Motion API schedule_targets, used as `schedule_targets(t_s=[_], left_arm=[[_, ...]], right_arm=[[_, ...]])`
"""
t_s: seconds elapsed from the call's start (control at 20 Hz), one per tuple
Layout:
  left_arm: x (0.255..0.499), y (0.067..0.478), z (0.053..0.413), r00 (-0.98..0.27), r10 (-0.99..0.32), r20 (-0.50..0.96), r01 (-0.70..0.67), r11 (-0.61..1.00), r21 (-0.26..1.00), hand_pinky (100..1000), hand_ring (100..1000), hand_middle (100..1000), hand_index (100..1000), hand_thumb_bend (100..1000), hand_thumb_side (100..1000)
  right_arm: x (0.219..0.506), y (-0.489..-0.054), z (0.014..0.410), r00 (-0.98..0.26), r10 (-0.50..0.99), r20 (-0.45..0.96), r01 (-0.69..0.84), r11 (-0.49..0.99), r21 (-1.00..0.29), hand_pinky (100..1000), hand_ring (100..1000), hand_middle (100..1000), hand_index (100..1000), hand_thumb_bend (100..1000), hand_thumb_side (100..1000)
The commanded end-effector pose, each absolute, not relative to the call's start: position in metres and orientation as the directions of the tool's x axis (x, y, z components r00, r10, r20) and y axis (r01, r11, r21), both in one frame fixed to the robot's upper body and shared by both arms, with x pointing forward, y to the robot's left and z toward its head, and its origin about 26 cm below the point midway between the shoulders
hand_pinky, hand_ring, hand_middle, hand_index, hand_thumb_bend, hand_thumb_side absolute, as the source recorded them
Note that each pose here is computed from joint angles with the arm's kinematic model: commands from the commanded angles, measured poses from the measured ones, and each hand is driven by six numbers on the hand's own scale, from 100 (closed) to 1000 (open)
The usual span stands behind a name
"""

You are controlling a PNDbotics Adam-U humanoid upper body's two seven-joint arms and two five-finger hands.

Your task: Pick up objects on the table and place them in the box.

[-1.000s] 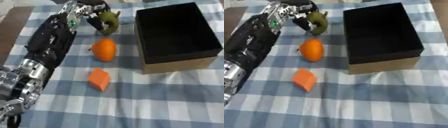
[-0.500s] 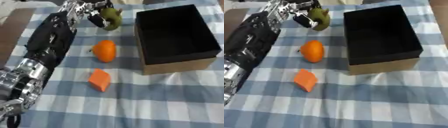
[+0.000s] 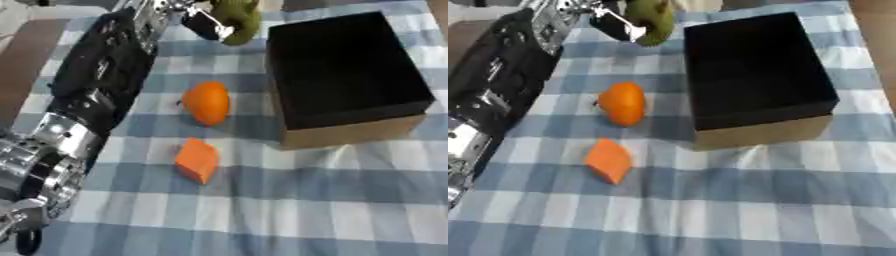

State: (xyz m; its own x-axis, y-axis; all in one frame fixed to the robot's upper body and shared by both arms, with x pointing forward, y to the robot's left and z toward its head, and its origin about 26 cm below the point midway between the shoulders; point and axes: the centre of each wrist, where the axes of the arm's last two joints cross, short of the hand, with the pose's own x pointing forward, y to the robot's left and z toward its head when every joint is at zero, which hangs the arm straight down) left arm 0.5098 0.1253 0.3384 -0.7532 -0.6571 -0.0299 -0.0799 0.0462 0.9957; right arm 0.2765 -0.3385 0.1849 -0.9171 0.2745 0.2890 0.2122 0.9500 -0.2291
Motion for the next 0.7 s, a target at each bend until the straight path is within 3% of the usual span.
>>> schedule_targets(t_s=[0.05, 0.7], left_arm=[[0.497, 0.108, 0.369, -0.802, -0.593, -0.073, -0.143, 0.073, 0.987, 679, 716, 669, 694, 100, 239], [0.476, 0.055, 0.373, -0.885, -0.462, -0.067, -0.138, 0.123, 0.983, 690, 725, 674, 701, 100, 275]], right_arm=[[0.274, -0.343, 0.194, -0.922, 0.284, 0.263, 0.221, 0.944, -0.244, 920, 1000, 418, 901, 100, 470], [0.275, -0.343, 0.196, -0.926, 0.274, 0.259, 0.213, 0.947, -0.24, 921, 1000, 420, 901, 100, 470]])
